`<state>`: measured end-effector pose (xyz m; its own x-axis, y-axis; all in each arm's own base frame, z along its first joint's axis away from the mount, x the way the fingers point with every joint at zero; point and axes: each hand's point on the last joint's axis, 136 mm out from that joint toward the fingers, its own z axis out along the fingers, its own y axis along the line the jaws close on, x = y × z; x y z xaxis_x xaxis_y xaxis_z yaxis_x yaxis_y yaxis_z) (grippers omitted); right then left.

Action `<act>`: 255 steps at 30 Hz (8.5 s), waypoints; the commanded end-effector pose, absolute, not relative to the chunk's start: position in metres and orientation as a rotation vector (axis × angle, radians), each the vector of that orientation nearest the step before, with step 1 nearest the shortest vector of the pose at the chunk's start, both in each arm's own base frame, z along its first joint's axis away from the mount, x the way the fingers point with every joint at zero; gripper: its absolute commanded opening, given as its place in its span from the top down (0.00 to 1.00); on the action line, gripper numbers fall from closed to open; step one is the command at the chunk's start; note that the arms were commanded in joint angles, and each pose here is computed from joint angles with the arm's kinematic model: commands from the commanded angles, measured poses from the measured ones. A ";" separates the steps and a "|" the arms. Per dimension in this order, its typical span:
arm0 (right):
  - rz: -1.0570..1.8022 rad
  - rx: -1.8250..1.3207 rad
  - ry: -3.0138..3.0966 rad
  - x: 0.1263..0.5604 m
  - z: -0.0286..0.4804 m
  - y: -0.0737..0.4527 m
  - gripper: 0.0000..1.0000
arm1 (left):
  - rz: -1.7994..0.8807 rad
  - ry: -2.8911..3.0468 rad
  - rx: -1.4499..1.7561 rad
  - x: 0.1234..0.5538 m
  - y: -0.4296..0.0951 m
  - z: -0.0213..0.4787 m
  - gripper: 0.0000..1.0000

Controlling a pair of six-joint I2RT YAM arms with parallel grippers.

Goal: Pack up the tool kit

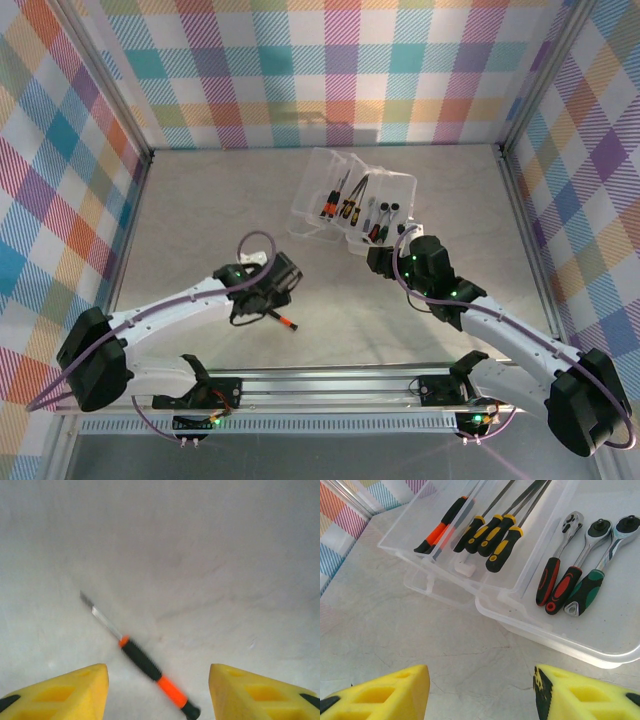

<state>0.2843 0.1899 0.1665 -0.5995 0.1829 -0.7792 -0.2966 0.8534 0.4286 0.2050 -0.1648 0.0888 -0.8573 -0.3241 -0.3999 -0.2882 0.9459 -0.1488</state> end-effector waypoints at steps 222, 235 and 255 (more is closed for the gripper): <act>1.066 0.278 2.565 0.331 0.059 0.196 0.66 | -0.103 2.569 0.547 0.277 -0.307 0.224 1.00; 0.950 0.318 2.541 0.328 0.068 0.179 0.64 | -0.198 2.496 0.627 0.263 -0.365 0.247 0.60; 0.776 0.373 2.494 0.328 0.077 0.151 0.46 | -0.072 2.636 0.410 0.348 -0.303 0.200 0.20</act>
<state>0.3321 0.1564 0.0797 -0.8393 0.3929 -0.3758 0.0967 0.7881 0.6079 0.3437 -0.2893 0.2173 -0.8272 0.2528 -0.5018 0.2452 0.9660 0.0823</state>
